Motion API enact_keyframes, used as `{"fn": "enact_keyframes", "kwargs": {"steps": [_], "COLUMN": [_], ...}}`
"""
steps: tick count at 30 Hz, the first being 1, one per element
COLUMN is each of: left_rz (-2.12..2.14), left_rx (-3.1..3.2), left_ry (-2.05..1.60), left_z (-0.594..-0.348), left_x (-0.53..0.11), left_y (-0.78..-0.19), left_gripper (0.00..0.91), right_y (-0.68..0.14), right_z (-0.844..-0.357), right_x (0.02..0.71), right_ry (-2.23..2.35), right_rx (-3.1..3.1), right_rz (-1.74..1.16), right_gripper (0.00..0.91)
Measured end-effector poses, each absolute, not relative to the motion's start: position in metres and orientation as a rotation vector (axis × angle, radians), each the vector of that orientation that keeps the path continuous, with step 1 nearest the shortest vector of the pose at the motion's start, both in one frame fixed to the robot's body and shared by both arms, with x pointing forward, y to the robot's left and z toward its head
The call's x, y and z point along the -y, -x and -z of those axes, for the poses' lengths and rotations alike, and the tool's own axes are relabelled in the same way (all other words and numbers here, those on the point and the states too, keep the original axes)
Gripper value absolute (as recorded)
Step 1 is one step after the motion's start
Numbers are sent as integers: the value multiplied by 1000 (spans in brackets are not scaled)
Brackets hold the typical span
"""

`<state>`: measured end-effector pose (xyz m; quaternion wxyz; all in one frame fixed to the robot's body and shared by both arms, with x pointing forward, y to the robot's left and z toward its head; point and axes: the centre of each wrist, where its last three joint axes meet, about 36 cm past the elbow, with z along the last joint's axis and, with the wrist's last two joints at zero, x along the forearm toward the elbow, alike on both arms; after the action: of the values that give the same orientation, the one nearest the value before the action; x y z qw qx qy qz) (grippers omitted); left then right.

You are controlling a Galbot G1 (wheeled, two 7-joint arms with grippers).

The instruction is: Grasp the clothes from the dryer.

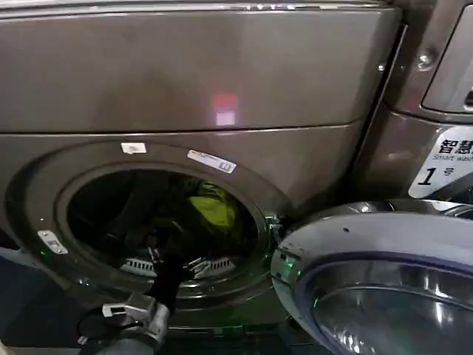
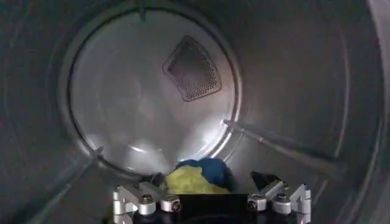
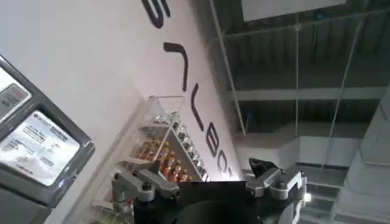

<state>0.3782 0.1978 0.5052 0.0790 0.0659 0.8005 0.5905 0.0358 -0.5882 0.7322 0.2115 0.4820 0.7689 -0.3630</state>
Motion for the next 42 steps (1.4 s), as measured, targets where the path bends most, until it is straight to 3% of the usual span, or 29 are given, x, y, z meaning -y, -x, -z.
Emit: {"fn": "enact_keyframes", "kwargs": {"steps": [18, 33, 42], "left_rz": [-2649, -2861, -2830], "left_rx": [-1872, -1649, -1675], "left_ry": [-859, -1133, -1293], "left_z": [-578, -576, -556], "left_x": [-200, -196, -204], "left_y": [-489, -536, -544], "left_gripper": [907, 907, 907], "right_y": [-46, -51, -52], "right_z": [-730, -726, -722], "right_x": [588, 590, 590], "right_ry": [-1285, -1267, -1262], "right_rx": [-2143, -2160, -2171], "right_rz": [1012, 1008, 1004], "right_gripper": [907, 907, 907]}}
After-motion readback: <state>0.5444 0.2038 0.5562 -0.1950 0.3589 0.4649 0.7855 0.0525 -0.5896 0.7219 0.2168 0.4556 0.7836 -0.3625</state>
